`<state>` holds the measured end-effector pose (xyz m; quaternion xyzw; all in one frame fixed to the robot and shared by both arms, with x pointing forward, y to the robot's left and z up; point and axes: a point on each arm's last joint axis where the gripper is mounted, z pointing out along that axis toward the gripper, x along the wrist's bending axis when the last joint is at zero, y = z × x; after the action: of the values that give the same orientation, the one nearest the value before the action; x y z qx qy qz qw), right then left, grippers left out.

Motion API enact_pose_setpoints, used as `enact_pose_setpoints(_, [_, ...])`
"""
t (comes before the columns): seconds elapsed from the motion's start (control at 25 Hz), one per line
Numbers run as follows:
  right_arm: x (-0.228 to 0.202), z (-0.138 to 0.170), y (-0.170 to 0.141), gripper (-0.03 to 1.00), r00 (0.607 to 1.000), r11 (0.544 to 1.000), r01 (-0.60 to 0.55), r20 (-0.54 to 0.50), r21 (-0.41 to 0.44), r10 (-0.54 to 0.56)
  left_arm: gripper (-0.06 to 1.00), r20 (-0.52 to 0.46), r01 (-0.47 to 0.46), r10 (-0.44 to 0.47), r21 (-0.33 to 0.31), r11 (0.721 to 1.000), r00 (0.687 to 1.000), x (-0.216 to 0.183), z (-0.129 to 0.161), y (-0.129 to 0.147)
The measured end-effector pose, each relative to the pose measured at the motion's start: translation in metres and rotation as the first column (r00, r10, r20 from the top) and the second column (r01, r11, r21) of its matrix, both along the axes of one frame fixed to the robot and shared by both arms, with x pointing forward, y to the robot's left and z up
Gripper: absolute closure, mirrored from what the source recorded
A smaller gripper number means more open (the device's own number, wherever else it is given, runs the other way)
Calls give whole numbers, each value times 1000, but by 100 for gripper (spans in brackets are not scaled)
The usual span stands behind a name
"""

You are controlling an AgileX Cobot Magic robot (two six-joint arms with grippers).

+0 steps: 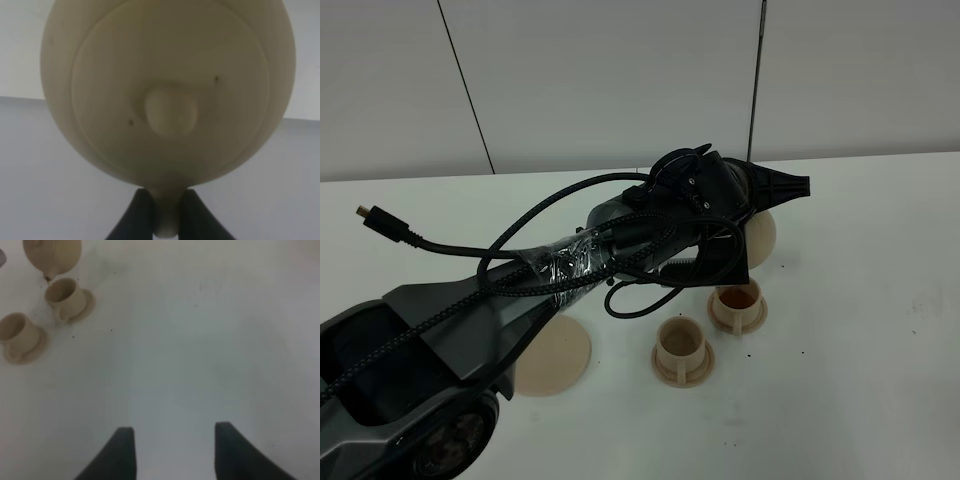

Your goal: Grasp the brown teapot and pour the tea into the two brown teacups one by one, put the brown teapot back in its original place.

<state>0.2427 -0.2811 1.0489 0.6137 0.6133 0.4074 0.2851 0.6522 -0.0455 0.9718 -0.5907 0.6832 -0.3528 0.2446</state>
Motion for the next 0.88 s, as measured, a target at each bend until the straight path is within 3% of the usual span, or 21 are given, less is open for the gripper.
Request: enact_pose_setpoints(0.88, [0,0,0,61,1000,1000,0,0,0,0,77,4,7,-7,10,1000,1000,0,0,0])
